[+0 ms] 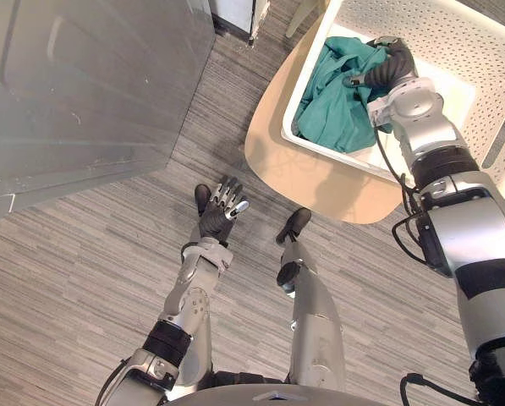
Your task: Pick up the laundry basket with both hands and put the clothes into the washing machine.
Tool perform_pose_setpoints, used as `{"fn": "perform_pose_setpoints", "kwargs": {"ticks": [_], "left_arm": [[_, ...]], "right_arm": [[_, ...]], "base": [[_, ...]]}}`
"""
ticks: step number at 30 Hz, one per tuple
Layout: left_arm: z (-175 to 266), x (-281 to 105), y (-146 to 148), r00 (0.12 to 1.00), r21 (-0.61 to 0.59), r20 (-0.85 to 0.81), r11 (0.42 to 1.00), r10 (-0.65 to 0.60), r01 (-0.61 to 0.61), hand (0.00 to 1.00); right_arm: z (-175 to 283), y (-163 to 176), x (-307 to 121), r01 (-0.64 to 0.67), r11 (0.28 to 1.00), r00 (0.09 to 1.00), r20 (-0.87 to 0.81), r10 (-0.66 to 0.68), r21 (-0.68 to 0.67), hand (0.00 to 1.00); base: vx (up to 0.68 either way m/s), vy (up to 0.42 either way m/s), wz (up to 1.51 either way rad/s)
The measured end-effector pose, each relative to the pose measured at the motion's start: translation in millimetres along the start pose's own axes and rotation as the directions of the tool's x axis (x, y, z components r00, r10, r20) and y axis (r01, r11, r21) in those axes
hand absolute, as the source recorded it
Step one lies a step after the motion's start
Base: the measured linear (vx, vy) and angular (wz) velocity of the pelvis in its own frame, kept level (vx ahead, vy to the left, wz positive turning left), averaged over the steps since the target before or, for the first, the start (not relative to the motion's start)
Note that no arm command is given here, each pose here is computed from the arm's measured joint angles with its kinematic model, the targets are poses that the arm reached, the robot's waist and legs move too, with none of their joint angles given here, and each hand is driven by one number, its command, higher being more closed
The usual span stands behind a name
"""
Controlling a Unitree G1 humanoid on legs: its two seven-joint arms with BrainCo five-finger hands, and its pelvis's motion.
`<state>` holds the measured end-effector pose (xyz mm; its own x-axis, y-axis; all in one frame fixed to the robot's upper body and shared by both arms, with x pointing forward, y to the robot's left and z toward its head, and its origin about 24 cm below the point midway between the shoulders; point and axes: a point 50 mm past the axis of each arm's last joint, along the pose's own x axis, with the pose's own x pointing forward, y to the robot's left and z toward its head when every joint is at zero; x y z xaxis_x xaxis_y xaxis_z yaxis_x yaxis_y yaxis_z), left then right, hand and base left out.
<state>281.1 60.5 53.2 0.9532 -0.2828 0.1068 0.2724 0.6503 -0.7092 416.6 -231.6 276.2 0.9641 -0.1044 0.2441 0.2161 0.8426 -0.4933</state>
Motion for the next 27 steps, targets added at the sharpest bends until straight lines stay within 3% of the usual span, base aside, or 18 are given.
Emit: {"fn": "perform_pose_setpoints", "kwargs": {"ticks": [5, 8, 11, 18, 22, 27], "left_arm": [[-6, 0, -8, 0.999, -0.023, -0.020, 0.999, -0.027, 0.026, 0.00], [1, 2, -16, 0.998, -0.030, 0.012, 0.998, -0.055, 0.056, 0.00], [14, 3, -29, 0.991, -0.023, 0.076, 0.994, -0.108, 0.110, 0.00], [24, 4, -36, 0.983, 0.006, 0.118, 0.990, -0.144, 0.144, 0.00], [33, -1, -33, 0.978, 0.045, 0.132, 0.986, -0.164, 0.159, 0.00], [25, -19, -10, 0.992, 0.104, 0.085, 0.991, -0.095, 0.086, 0.00]], "right_arm": [[-17, 7, -3, -0.030, 0.996, 0.998, -0.055, 0.035, 0.089, 1.00], [-28, 15, -6, -0.030, 0.977, 0.996, -0.080, 0.048, 0.209, 1.00], [-46, 23, -12, 0.014, 0.904, 0.993, -0.113, 0.038, 0.428, 1.00], [-55, 23, -20, 0.078, 0.779, 0.993, -0.116, -0.006, 0.622, 1.00], [-26, 10, -18, 0.034, 0.686, 0.998, 0.016, -0.066, 0.727, 1.00], [-25, -2, -32, 0.013, 0.631, 0.985, 0.100, -0.143, 0.776, 1.00]], "base": [[0.06, 0.003, 0.01], [0.05, -0.016, -0.02], [0.03, -0.034, -0.07], [0.00, -0.041, -0.09], [-0.02, -0.056, -0.13], [0.01, -0.072, 0.02]]}}
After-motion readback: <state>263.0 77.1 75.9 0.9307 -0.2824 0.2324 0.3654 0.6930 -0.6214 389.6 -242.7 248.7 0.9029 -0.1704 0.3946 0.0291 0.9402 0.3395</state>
